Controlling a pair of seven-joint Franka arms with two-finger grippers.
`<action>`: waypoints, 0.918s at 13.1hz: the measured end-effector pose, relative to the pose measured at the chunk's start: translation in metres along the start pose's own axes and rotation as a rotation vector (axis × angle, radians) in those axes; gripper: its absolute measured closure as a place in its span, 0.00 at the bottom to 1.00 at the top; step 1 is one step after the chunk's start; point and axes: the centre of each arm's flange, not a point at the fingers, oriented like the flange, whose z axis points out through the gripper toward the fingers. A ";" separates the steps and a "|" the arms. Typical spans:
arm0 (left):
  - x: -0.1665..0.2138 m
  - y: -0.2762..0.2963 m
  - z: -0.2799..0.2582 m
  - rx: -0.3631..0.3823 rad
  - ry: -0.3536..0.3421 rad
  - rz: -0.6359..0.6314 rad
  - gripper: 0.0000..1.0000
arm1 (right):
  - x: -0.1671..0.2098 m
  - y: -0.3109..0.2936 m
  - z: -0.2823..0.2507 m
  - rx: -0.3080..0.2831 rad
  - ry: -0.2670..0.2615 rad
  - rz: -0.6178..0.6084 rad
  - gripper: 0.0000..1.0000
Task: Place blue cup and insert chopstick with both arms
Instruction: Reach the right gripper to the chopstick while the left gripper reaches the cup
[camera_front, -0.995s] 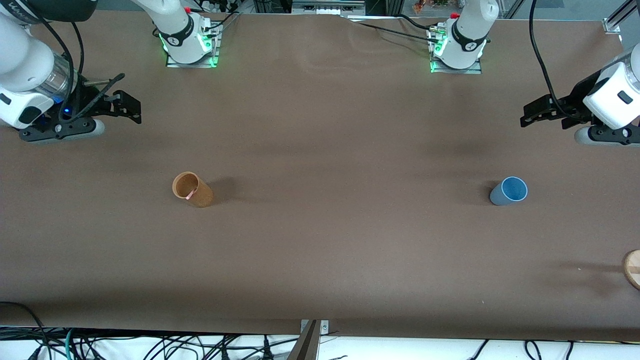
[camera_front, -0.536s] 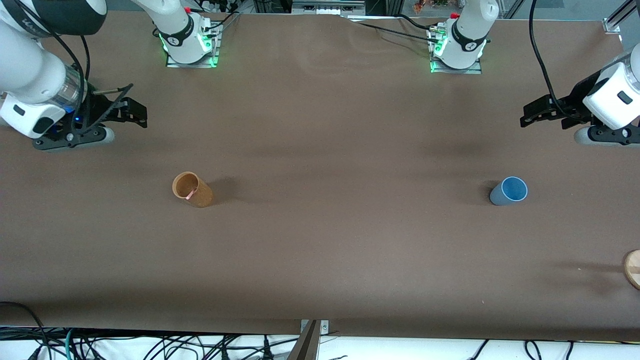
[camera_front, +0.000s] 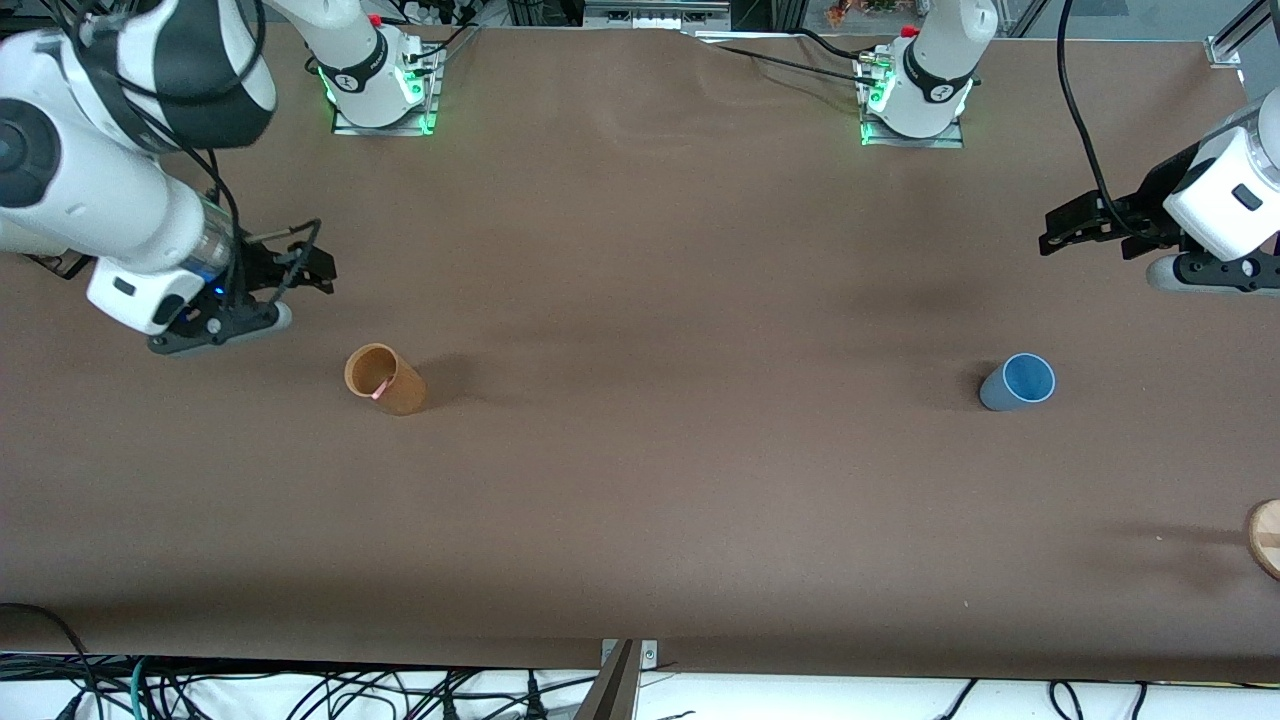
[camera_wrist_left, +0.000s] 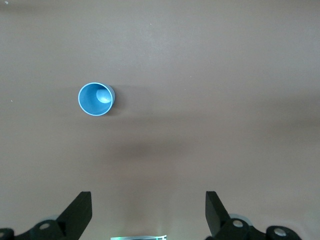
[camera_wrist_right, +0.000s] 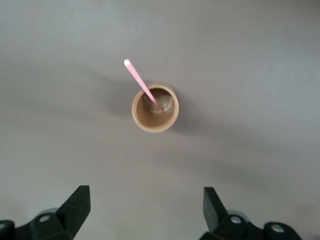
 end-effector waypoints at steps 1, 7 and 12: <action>0.004 0.000 0.006 0.000 -0.007 -0.001 0.00 | 0.003 -0.003 0.013 -0.001 0.010 -0.006 0.00; 0.085 -0.020 0.116 0.052 -0.054 -0.025 0.00 | 0.005 -0.013 0.097 -0.013 0.130 -0.048 0.00; 0.112 -0.032 0.216 0.096 0.031 -0.010 0.00 | 0.013 -0.019 0.141 -0.022 0.198 -0.093 0.00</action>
